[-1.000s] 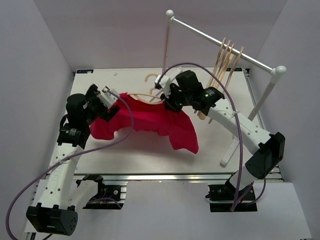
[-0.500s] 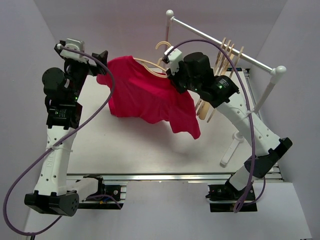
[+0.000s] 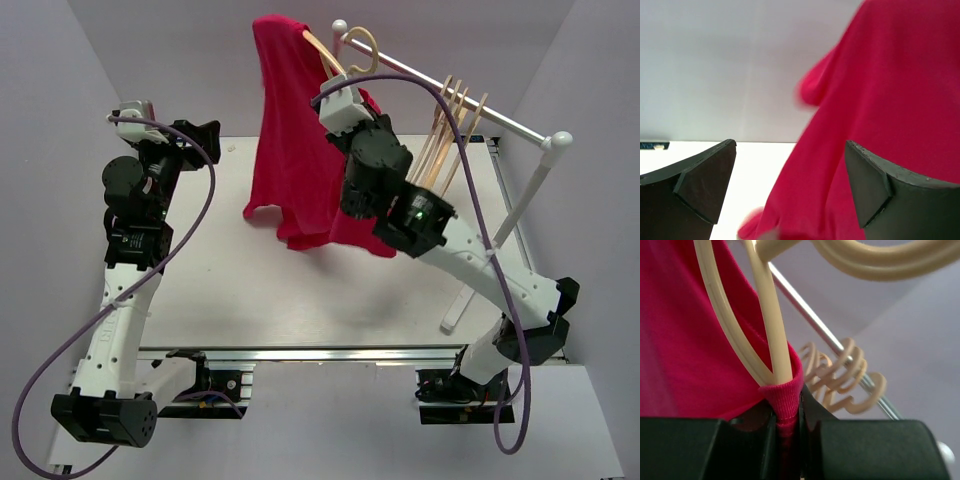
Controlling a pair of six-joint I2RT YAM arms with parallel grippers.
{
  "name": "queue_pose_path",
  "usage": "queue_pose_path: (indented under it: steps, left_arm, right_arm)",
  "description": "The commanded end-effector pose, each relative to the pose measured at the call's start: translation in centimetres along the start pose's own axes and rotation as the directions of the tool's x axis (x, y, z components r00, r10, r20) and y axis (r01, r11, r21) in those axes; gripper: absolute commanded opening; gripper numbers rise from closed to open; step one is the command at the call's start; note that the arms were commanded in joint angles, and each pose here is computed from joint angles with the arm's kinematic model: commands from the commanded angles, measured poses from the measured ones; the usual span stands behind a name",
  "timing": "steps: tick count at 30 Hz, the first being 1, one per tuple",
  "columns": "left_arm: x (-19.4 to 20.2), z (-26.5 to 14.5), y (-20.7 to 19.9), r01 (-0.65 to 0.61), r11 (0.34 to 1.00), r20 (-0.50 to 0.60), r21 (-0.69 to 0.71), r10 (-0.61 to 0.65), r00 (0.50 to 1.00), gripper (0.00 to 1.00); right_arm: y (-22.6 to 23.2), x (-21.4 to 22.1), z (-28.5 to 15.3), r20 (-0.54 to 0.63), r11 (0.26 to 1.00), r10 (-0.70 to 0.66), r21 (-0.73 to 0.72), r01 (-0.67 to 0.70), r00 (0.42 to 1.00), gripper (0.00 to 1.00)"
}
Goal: Place the t-shirt on the hanger
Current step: Place the hanger at the clothesline.
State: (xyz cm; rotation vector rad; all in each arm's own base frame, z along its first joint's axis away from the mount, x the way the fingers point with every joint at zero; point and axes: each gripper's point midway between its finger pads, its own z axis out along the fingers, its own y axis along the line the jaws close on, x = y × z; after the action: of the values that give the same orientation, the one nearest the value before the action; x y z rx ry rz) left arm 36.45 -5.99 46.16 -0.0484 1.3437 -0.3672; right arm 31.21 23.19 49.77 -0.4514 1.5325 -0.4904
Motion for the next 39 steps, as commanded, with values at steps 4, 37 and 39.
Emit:
queue_pose_path:
  steps: [4,37,39]
  left_arm:
    - [0.9,-2.0,0.6,0.113,0.992,-0.009,-0.059,-0.113,0.994,0.98]
    - [-0.4,-10.3,3.0,0.142,0.960,0.062,-0.242,-0.131,0.989,0.98]
    - [0.0,-10.0,3.0,0.143,0.959,0.044,-0.245,-0.136,0.990,0.98]
  right_arm:
    - [-4.3,0.3,-3.1,-0.100,0.952,0.064,0.303,-0.031,0.993,0.00]
    - [15.8,3.0,-1.2,-0.176,0.584,0.200,-0.769,-0.262,0.964,0.00]
    - [13.1,3.3,-0.3,-0.196,0.674,0.234,-0.673,-0.304,0.952,0.00]
